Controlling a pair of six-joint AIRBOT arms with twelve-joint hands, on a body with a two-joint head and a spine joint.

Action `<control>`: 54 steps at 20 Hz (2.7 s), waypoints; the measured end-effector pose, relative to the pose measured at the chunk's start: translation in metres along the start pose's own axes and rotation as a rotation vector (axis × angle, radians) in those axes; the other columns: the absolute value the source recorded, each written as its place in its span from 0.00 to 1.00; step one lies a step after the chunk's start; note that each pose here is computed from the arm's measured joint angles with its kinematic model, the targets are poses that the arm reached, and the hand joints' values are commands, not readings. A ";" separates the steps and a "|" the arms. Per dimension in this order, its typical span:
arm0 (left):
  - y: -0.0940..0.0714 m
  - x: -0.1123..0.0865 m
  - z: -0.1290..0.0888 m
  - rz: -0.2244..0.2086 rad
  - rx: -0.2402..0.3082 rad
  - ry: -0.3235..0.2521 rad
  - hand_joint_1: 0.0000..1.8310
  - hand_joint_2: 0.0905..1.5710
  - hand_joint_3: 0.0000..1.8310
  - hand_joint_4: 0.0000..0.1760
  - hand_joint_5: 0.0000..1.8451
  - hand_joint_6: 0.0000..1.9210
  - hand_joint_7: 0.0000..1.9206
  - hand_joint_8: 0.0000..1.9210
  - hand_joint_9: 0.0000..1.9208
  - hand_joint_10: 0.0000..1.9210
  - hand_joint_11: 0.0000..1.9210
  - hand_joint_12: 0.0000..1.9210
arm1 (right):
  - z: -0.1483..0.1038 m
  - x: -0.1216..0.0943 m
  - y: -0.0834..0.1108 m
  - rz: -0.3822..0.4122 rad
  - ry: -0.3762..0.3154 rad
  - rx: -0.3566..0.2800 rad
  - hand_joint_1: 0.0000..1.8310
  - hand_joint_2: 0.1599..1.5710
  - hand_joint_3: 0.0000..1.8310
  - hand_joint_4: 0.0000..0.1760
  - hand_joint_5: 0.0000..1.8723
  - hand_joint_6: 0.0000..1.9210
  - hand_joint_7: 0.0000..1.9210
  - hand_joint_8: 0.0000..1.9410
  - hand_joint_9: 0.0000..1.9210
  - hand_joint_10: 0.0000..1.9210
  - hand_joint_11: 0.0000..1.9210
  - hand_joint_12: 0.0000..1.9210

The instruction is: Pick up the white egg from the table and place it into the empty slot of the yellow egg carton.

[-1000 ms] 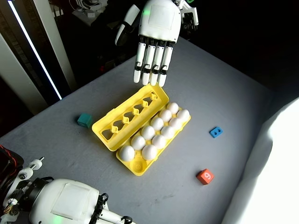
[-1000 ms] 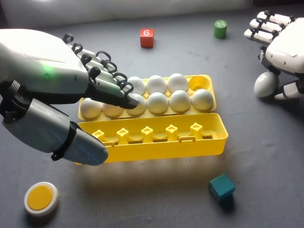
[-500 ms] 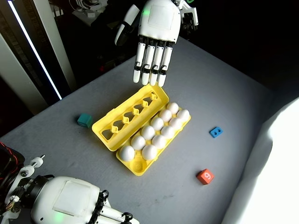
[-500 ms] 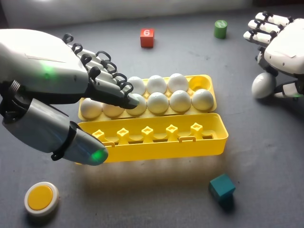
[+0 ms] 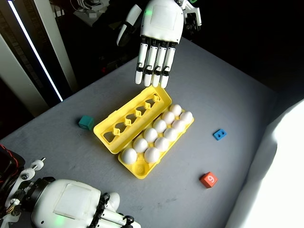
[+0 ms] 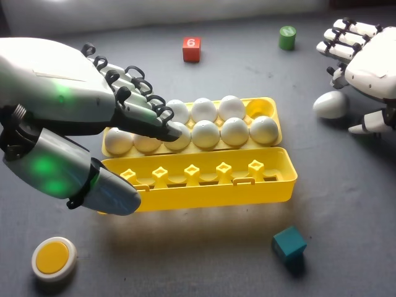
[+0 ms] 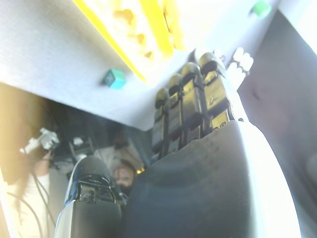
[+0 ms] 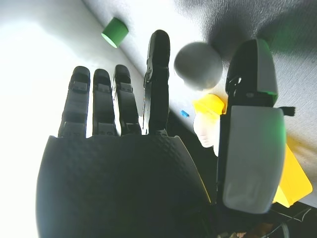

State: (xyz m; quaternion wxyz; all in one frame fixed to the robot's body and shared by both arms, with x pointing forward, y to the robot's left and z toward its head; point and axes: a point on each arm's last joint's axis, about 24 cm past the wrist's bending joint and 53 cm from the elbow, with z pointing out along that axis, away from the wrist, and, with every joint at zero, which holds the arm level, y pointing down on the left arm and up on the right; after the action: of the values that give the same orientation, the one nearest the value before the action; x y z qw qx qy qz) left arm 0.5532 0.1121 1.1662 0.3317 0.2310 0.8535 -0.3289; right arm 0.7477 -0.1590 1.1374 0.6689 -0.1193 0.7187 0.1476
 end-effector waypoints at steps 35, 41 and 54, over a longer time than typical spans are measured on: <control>0.004 -0.001 -0.001 0.002 -0.009 -0.001 0.00 0.74 0.00 0.00 0.12 0.00 0.12 0.00 0.10 0.00 0.00 0.17 | 0.012 -0.008 0.029 0.023 -0.035 -0.038 0.58 0.65 0.00 0.65 0.57 0.45 0.02 0.00 0.00 0.00 0.00 0.00; 0.004 -0.001 -0.001 0.002 -0.009 -0.001 0.00 0.74 0.00 0.00 0.12 0.00 0.11 0.00 0.09 0.00 0.00 0.16 | 0.011 -0.008 0.029 0.023 -0.034 -0.038 0.57 0.67 0.00 0.77 0.54 0.50 0.03 0.00 0.00 0.00 0.00 0.00; 0.003 -0.001 -0.001 0.002 -0.008 -0.001 0.00 0.75 0.00 0.00 0.12 0.00 0.12 0.00 0.09 0.00 0.00 0.16 | 0.017 -0.050 0.053 0.217 -0.110 -0.062 0.56 0.66 0.00 1.00 0.54 0.51 0.02 0.00 0.00 0.00 0.00 0.00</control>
State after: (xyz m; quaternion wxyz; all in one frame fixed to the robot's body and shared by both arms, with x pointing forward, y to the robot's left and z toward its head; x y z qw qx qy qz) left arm 0.5555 0.1147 1.1657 0.3335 0.2303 0.8543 -0.3253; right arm 0.7477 -0.1051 1.1894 0.6833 -0.0528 0.6848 0.2476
